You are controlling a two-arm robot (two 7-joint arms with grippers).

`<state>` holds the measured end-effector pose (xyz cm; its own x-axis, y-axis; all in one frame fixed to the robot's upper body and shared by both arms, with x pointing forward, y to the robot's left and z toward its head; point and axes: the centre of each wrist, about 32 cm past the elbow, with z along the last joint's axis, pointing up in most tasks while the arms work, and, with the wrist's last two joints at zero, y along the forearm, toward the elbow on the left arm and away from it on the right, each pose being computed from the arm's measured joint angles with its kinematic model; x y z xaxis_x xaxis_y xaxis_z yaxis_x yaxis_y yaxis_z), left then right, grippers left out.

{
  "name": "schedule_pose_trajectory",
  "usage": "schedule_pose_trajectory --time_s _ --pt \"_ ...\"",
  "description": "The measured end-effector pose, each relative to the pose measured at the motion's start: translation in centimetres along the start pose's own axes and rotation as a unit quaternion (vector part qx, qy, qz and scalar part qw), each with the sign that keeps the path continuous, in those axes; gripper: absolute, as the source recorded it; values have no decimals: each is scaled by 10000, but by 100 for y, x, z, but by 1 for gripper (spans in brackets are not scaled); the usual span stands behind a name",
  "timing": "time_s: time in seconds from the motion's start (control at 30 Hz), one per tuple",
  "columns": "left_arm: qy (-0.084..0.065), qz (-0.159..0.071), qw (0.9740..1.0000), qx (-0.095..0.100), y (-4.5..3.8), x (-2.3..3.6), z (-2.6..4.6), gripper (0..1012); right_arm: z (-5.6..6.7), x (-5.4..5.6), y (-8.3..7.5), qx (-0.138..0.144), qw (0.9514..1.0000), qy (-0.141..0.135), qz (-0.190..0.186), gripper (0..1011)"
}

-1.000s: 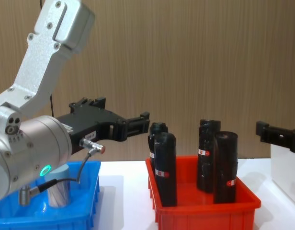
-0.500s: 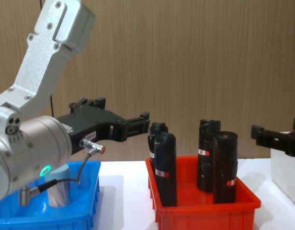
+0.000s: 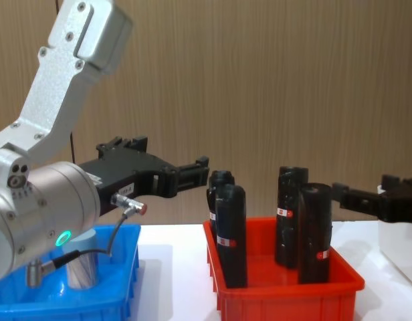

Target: Pick the cotton swabs from the blue box and place them into the white box.

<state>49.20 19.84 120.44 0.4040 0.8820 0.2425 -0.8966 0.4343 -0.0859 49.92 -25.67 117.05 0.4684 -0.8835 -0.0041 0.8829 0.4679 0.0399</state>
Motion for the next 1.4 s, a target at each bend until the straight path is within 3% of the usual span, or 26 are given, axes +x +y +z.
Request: schedule_pose_trajectory --time_s 0.67,1.07,1.4 --pt "0 0 10000 0 0 0 0 1004 -254 394 565 -72 9954 572 764 1002" --pt "0 0 10000 0 0 0 0 1004 -336 522 779 -50 9926 750 950 1001" --pt "0 0 10000 0 0 0 0 1004 -358 581 861 -17 9919 789 991 1001"
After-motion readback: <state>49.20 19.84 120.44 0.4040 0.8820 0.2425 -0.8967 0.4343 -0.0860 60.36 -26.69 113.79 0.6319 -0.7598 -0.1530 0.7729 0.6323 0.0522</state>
